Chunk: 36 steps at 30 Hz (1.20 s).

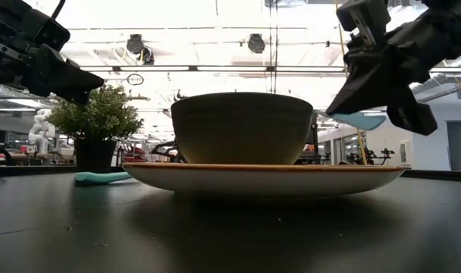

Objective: Set table place
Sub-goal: Put the blue fork on the yellow plate to the right of the black bowl

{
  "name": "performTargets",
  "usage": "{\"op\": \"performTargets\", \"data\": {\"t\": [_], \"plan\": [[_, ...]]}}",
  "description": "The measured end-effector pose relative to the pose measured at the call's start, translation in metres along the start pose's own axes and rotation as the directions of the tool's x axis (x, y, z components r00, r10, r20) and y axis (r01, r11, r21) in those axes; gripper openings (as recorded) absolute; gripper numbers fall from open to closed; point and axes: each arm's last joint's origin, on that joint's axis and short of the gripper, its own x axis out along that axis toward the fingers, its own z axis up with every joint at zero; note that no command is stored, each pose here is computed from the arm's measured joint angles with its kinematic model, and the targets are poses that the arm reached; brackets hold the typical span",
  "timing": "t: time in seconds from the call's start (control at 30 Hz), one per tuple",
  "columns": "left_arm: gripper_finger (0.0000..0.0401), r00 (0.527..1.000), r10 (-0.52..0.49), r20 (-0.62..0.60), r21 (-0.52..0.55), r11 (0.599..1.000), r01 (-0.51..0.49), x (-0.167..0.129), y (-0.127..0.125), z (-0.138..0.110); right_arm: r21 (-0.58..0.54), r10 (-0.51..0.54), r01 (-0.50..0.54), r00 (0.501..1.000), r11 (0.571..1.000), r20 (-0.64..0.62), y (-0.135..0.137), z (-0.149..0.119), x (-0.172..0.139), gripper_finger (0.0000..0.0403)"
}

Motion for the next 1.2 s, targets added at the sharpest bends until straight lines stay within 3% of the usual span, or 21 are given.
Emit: {"op": "performTargets", "data": {"t": [1.2], "plan": [[0.0031, 1.000, -0.002, 0.004, -0.004, 1.000, 0.002, 0.000, 0.000, 0.000, 0.023, -0.043, 0.043, 0.999, 0.999, -0.021, -0.007, -0.013, 0.012, 0.0000]]}}
